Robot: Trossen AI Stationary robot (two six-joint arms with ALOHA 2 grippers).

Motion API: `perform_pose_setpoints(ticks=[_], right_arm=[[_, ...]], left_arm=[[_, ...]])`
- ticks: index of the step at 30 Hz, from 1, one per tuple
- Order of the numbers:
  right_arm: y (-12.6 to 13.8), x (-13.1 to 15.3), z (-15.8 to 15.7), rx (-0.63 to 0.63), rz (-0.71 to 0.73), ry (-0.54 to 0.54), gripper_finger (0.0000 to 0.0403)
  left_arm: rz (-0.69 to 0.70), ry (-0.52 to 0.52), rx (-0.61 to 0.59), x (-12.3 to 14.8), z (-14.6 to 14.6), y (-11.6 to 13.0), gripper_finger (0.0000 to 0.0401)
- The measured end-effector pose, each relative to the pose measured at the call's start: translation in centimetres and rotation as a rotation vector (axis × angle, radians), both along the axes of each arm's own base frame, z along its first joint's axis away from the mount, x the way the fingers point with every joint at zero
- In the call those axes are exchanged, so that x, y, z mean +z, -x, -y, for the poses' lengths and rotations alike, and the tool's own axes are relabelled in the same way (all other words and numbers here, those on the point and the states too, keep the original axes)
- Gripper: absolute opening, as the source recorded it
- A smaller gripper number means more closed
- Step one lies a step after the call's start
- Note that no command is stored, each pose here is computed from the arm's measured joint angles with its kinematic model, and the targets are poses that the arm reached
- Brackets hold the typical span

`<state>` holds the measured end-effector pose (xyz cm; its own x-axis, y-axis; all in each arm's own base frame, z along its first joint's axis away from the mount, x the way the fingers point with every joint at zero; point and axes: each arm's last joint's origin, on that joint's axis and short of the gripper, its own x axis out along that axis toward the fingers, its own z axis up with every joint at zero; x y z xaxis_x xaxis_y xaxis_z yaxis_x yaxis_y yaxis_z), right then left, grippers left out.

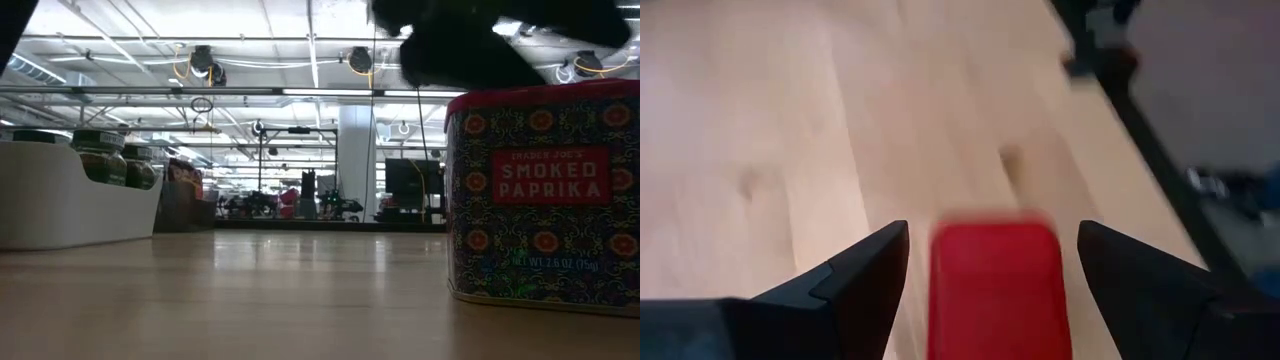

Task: Sort spices by type
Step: Put the bottom red seasoning can into the bottom left black bin

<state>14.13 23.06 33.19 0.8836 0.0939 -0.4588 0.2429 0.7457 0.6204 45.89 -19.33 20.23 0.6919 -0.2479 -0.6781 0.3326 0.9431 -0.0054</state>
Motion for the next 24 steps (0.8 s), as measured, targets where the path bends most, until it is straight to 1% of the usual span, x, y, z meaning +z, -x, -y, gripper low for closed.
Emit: perform_pose_setpoints(ticks=[1,3,11,18,24], right_arm=[[0.0,-0.1,-0.1,-0.002,-0.004,-0.003,0.0000],[0.0,-0.6,-0.4,-0.010,-0.017,-0.004,0.0000],[-0.4,-2.2,-1.4,-0.046,-0.065,-0.006,0.0000],[-0.6,-2.6,-1.7,-0.057,-0.071,-0.017,0.0000],[-0.6,-2.6,-1.7,-0.059,-0.070,-0.020,0.0000]], left_arm=[[-0.025,0.001,-0.012,-0.2,0.0,0.2,0.0295],[-0.009,0.019,-0.023,0.1,0.1,0.1,0.0295],[-0.050,-0.016,-0.006,-0.4,-0.1,0.3,0.0295],[-0.106,-0.038,-0.011,-1.6,0.2,0.5,0.0295],[-0.114,-0.023,0.003,-2.1,0.5,0.5,0.0295]])
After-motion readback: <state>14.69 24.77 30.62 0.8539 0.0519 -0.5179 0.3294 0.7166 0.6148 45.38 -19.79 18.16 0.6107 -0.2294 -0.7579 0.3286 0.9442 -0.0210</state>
